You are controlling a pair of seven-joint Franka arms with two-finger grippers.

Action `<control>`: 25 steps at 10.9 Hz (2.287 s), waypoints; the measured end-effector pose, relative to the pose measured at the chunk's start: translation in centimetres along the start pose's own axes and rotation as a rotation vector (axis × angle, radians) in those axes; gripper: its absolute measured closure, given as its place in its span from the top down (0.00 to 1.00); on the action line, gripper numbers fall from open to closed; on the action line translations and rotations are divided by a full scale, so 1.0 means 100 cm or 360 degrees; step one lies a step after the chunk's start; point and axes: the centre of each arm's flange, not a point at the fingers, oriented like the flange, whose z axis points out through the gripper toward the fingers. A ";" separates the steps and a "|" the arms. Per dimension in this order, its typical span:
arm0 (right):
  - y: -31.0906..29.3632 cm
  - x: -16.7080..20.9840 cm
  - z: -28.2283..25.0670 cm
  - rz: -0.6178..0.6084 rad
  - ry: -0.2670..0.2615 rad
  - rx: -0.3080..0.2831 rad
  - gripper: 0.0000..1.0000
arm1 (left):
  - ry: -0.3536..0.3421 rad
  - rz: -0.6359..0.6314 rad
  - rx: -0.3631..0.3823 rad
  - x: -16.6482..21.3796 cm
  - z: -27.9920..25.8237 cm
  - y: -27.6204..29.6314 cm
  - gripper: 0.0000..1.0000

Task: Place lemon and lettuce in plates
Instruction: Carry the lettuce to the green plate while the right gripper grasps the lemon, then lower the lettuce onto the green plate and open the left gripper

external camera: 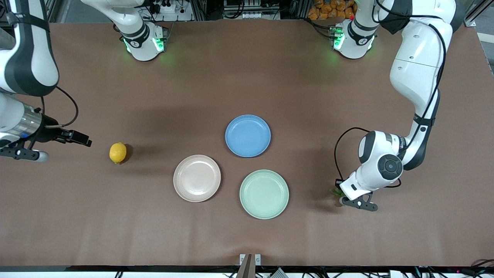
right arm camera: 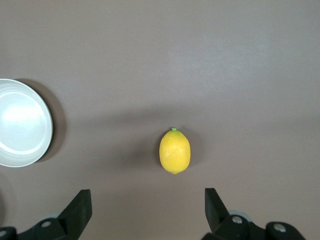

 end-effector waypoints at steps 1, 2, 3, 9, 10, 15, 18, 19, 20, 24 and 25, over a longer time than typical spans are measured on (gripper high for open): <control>0.001 -0.001 0.010 -0.0016 0.0010 -0.0001 1.00 | 0.0024 0.0000 0.0003 0.004 -0.008 -0.001 0.04; 0.003 -0.003 0.019 -0.0025 0.0011 -0.0003 1.00 | 0.0051 0.0003 0.0004 0.008 -0.018 0.000 0.04; 0.005 -0.005 0.029 -0.0027 0.0007 -0.0005 1.00 | 0.0077 0.0011 0.0004 0.011 -0.029 0.004 0.04; 0.015 -0.016 0.090 -0.0053 0.0076 -0.0022 1.00 | 0.0186 0.0028 -0.0102 0.022 -0.080 0.065 0.04; 0.016 -0.016 0.100 -0.0053 0.0076 -0.0025 1.00 | 0.0204 -0.0003 -0.0126 0.023 -0.090 0.078 0.04; 0.019 -0.013 0.165 -0.0071 0.0097 -0.0050 1.00 | 0.0299 -0.0027 -0.0207 0.027 -0.116 0.115 0.04; 0.026 -0.026 0.206 -0.0114 0.0154 -0.0071 1.00 | 0.0368 -0.0080 -0.0273 0.026 -0.118 0.157 0.04; 0.027 -0.029 0.215 -0.0121 0.0151 -0.0076 1.00 | 0.0398 -0.0104 -0.0299 0.026 -0.115 0.173 0.04; 0.027 -0.030 0.221 -0.0124 0.0149 -0.0078 1.00 | 0.0423 -0.0113 -0.0322 0.025 -0.112 0.185 0.04; 0.028 -0.033 0.236 -0.0127 0.0120 -0.0083 1.00 | 0.0503 -0.0164 -0.0413 0.020 -0.080 0.219 0.04; 0.029 -0.034 0.241 -0.0127 0.0108 -0.0084 1.00 | 0.0529 -0.0162 -0.0436 0.019 -0.070 0.224 0.04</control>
